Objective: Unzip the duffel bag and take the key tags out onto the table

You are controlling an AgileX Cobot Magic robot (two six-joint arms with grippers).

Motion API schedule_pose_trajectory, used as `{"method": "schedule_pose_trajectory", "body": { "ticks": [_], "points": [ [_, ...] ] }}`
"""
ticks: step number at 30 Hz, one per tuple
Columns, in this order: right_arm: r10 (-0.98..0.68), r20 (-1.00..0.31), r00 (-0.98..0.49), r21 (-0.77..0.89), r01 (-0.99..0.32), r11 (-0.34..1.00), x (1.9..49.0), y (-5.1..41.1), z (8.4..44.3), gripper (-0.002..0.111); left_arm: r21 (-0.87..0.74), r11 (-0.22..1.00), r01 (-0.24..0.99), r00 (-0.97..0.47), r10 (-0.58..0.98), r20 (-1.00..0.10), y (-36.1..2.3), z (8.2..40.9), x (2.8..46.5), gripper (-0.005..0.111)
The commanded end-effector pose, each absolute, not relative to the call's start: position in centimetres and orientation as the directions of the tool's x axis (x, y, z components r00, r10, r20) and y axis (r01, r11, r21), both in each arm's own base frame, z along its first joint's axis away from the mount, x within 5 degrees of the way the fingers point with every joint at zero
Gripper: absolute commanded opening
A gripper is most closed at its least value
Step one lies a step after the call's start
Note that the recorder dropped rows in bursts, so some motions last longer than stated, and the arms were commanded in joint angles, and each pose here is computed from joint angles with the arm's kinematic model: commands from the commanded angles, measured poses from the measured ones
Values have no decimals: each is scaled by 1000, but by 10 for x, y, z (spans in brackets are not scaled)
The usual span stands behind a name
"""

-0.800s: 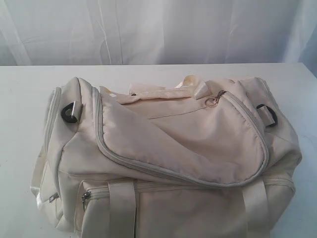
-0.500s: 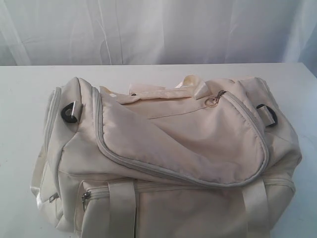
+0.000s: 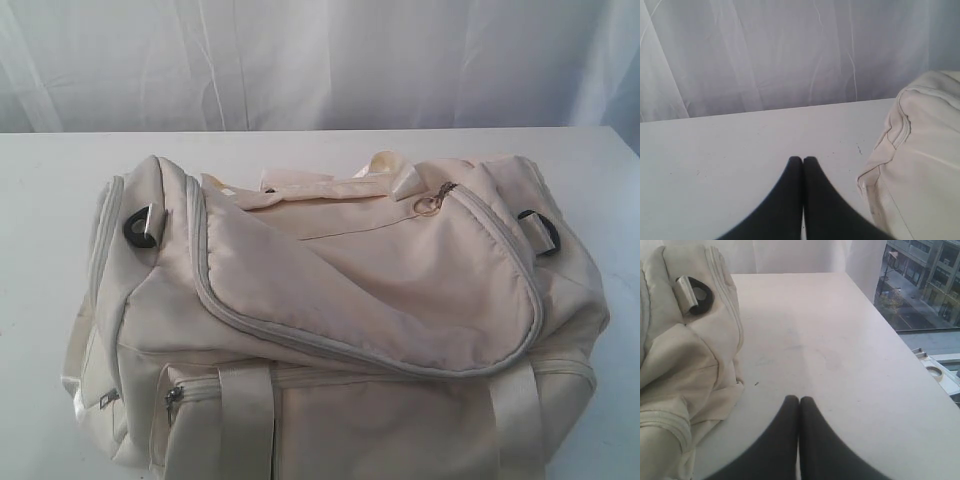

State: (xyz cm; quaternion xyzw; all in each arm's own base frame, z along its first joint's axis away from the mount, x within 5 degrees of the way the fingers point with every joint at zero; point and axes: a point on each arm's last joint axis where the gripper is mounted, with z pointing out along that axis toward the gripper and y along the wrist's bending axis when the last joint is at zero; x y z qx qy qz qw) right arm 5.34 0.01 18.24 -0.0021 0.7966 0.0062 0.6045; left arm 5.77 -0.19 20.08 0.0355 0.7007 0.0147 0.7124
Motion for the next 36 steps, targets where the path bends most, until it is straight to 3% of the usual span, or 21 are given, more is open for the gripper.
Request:
{"method": "schedule_pose_trajectory", "body": {
  "ticks": [1,5,9,16,22,29,36],
  "points": [
    [-13,-984,-176,-11,-14,1000,55,0,189,0,70,997,25,33,70,-997,-2,201,58,0],
    [-6,-988,155,-11,-30,999,55,2,219,0,70,997,23,45,69,-997,-2,203,57,0],
    [9,-898,440,-12,-45,999,47,3,245,0,70,997,17,82,68,-994,-1,206,57,0],
    [29,-739,673,-12,-57,998,33,4,267,0,58,998,-11,245,58,-968,0,221,55,0],
    [76,-685,725,18,-88,996,28,3,272,0,50,998,-27,349,57,-936,2,230,52,0],
    [585,-545,600,352,-469,810,25,3,275,0,-86,996,23,364,-89,-927,2,232,51,0],
    [624,-622,473,462,-422,780,36,3,263,0,-100,995,27,346,-103,-932,2,253,57,0]
  ]
}}
